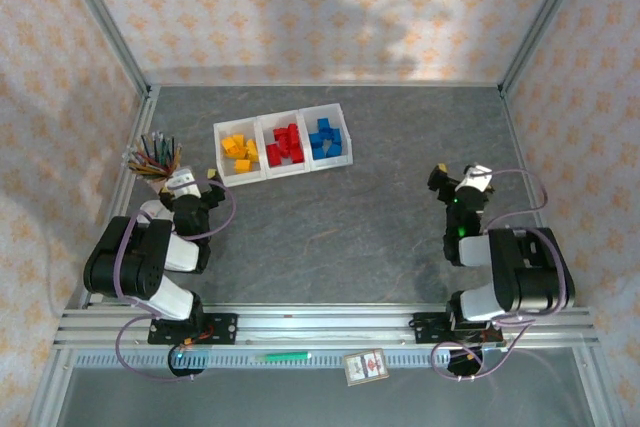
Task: Sort the legos into containers by color
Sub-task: Reset both arms
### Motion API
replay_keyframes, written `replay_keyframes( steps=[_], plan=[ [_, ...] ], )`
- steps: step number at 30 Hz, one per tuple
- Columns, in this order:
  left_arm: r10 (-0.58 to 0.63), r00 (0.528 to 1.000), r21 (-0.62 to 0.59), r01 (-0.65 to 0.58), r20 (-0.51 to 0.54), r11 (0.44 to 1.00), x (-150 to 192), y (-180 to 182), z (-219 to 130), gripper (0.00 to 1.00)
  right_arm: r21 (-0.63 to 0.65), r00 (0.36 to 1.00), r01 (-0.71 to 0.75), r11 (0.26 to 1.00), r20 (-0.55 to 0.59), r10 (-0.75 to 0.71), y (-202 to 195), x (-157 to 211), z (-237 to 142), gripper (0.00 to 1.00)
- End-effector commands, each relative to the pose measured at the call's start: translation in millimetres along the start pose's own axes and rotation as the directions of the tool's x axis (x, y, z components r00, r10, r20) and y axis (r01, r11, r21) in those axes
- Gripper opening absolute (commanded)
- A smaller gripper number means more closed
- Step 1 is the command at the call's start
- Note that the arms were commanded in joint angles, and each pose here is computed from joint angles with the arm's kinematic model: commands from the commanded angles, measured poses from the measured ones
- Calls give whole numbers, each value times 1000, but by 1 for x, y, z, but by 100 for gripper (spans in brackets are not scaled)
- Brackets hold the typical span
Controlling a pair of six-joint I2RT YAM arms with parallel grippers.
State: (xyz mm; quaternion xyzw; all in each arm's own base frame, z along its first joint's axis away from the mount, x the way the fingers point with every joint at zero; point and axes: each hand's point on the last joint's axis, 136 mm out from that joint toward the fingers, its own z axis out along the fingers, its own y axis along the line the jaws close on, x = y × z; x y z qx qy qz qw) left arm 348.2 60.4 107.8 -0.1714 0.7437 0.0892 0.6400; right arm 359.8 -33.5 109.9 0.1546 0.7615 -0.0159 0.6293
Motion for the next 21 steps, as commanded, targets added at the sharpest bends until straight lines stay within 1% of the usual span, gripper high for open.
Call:
replay_keyframes(
  steps=[1,2,3,4,5,21],
  plan=[
    [2,992,70,-11,125,997,-33,-17,0,100,-74,996,43,996,81,-37,22,-14,5,100],
    [9,996,52,-14,93,999,-27,-15,5,99,-62,999,35,997,26,-34,18,-10,12,100],
    [9,997,42,-12,73,999,-26,-15,8,99,-76,997,24,997,70,-19,17,-15,8,100],
    [6,997,42,-9,78,999,-27,-15,8,99,-75,997,25,997,78,-19,18,-15,7,100],
    [2,996,44,-6,94,999,-30,-15,7,99,-68,998,34,997,55,-30,18,-13,8,100],
    [6,996,44,-10,91,999,-28,-15,6,99,-89,998,40,995,48,-35,21,-12,9,100]
  ],
)
